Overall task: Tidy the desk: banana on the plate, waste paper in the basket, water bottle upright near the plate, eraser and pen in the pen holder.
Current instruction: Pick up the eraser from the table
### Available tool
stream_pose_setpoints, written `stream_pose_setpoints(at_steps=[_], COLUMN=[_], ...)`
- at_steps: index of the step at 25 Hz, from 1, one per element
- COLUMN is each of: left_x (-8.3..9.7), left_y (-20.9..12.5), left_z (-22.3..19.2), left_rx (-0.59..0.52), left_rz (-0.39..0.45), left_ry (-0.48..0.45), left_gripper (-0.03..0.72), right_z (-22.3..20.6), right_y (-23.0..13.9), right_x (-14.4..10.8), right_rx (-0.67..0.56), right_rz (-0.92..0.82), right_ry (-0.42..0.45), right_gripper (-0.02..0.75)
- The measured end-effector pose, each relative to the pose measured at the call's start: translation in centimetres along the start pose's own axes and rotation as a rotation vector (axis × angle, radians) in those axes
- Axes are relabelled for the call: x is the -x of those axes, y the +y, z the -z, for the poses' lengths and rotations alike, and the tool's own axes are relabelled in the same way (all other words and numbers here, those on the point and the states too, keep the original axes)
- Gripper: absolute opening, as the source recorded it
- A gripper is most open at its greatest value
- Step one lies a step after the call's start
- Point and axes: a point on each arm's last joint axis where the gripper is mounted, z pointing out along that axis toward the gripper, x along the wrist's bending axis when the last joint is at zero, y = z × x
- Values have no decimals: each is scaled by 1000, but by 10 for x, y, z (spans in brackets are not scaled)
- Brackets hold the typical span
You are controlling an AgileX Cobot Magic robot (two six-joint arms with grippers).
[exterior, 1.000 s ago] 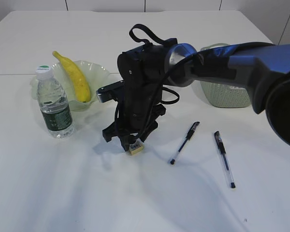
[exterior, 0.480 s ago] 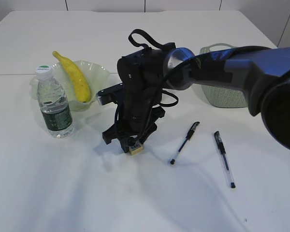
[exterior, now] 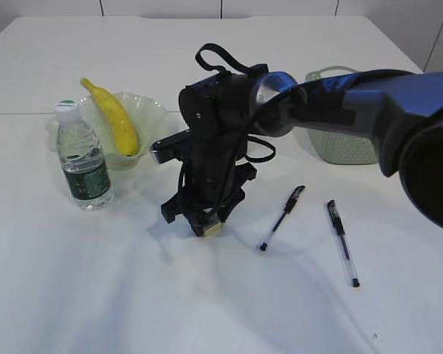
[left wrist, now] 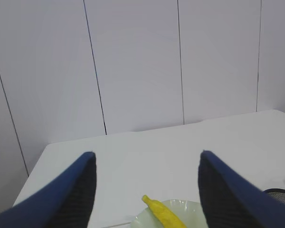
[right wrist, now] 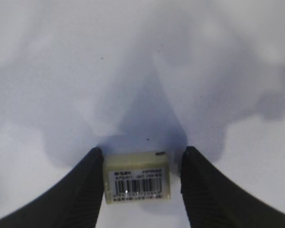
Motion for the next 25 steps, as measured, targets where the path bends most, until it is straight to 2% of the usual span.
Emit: stream_pose_setpoints(at_steps=[6,12,25], left_x=[0,0,0], left_y=[0,0,0], left_z=[0,0,0], left_rx=[0,0,0], left_rz=[0,0,0], left_ry=[0,0,0], left_gripper=[475,475,475], right_z=[0,0,8], right_y=[0,-1,-6], right_x=[1,1,2], right_rx=[1,-9,-96], right_rz=[8,8,8], right_ry=[-14,-15,-26], right_gripper=[384,293,287])
